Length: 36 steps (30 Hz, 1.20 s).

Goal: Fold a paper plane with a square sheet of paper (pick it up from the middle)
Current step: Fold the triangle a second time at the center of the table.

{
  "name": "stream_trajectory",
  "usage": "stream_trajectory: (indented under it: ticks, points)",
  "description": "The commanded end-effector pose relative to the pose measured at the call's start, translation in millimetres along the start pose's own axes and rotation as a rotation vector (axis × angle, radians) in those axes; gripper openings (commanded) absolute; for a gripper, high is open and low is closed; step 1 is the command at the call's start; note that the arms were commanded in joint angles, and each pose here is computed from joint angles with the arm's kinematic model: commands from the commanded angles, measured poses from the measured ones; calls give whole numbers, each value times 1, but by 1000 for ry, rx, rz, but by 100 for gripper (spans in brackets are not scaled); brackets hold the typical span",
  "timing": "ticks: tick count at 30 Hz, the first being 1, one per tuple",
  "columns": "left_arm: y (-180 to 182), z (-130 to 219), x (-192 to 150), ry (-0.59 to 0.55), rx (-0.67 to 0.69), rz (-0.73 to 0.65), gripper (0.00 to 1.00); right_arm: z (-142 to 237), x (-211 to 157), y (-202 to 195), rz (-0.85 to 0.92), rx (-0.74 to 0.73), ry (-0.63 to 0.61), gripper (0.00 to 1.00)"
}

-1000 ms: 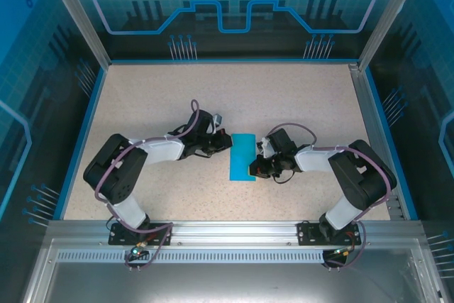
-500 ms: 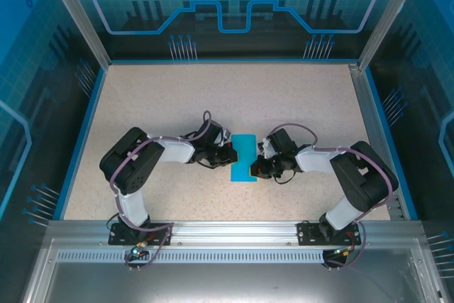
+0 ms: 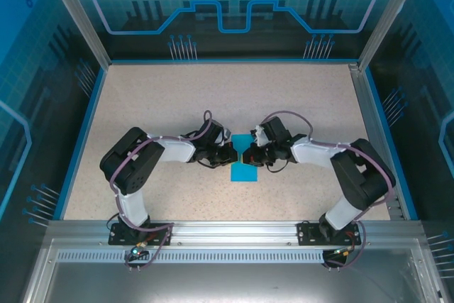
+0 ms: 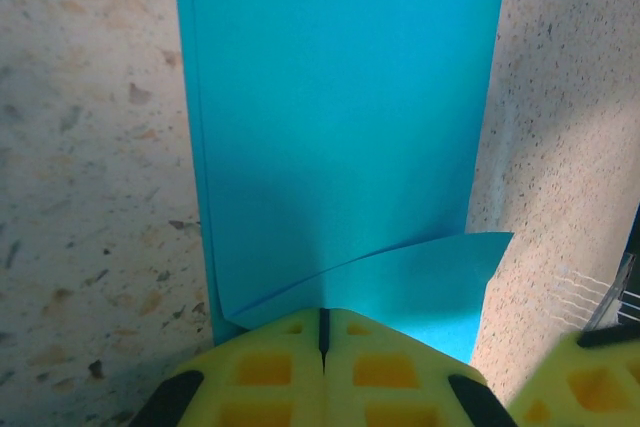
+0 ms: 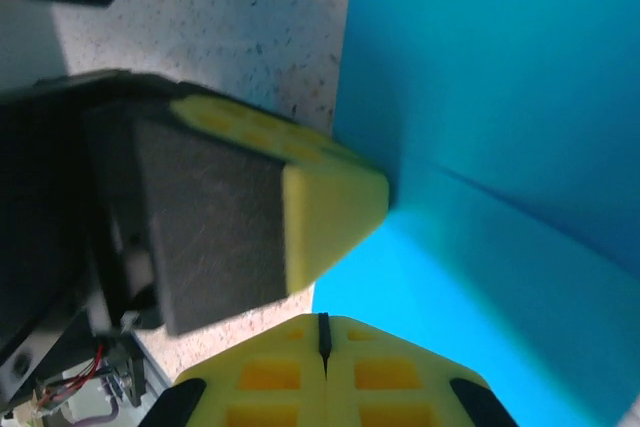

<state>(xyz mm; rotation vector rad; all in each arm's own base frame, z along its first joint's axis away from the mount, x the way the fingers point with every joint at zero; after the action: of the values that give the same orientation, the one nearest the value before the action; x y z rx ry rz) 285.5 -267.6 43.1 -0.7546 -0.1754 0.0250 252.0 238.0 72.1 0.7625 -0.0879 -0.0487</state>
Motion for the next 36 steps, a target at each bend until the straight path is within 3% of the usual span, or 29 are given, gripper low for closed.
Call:
stream_trajectory:
  ticks: [1,9,17,28,36]
  points:
    - [15,-5,-4,14,75,24,0,-17,-5,-10,-41,-47,37,1]
    - [18,-6,-5,21,87,19,0,-27,-20,-39,-69,-171,85,1]
    - [19,-6,-5,25,95,21,0,-6,-21,-19,-22,-130,70,3]
    - [20,-6,-5,27,108,25,0,-7,-44,-63,-93,-216,109,4]
    - [20,-7,-4,26,107,32,0,10,-42,-46,-46,-155,85,7]
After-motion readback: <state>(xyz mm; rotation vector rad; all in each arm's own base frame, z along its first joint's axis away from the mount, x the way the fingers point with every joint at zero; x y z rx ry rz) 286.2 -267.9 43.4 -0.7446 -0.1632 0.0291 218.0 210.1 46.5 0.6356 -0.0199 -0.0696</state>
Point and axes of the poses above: each hand's point on the last joint's axis, 136 mm out from that joint toward the fingers, its own z axis back along the fingers, its own y axis along the line the jaws close on, x = y × z, the point moved 4 cm from there along z, back along the fingers, and after that the axes turned 5 degrees about -z, right-handed, at the moved point
